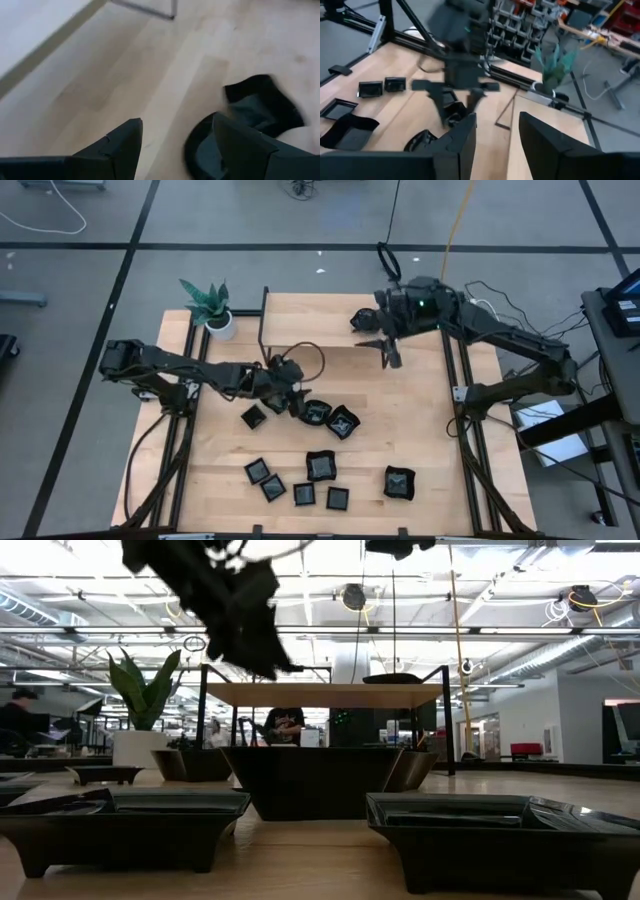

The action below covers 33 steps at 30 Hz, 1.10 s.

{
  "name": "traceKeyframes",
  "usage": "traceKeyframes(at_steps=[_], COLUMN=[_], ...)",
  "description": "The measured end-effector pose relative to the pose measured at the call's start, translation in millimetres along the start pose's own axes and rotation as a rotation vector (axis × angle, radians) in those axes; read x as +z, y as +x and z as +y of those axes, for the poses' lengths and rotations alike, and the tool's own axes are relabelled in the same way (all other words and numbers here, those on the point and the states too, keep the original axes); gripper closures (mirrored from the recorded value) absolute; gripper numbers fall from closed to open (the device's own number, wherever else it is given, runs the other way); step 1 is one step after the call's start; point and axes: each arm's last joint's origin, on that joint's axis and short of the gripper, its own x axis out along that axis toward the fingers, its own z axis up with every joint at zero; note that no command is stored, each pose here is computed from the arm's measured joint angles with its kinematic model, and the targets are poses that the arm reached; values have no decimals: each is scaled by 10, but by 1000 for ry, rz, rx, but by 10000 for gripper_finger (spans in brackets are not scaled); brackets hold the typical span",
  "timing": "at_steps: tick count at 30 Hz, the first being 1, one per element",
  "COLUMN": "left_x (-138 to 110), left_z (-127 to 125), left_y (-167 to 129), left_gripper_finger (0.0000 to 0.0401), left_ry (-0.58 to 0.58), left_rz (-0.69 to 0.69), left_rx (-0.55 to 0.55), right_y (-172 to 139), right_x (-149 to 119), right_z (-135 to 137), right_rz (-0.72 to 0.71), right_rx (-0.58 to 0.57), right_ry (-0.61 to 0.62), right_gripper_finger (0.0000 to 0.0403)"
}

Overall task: Pick & Place Mini shaped plates
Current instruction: Stack the black leaf-shaped plate on top of the other black leaf-shaped plates on the shelf

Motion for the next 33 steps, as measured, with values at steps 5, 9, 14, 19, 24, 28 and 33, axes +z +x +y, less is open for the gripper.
traceKeyframes(at_steps=[5,9,14,19,24,28,33], left_x=[-156,-258,-413,-497,-574,-608,-608], left_z=[103,87,40,-11,8,10,8], left_y=[86,187,426,643,745,777,777], left_gripper_finger=[158,158,158,158,158,158,158], left_ry=[22,51,74,86,82,79,84], left_rz=[25,-1,74,123,159,183,184], left_rx=[3,-50,-76,-81,-87,-107,-112], right_y=[158,271,309,322,338,349,348], right_x=[-231,-441,-580,-636,-649,-638,-638], right_z=[198,341,495,640,744,762,762], right_rz=[-37,-95,-143,-135,-132,-137,-137], right_rx=[32,35,45,93,132,138,138], right_ry=[-19,-47,-43,-19,-28,-35,-36], right_gripper_finger=[268,268,268,268,268,268,268])
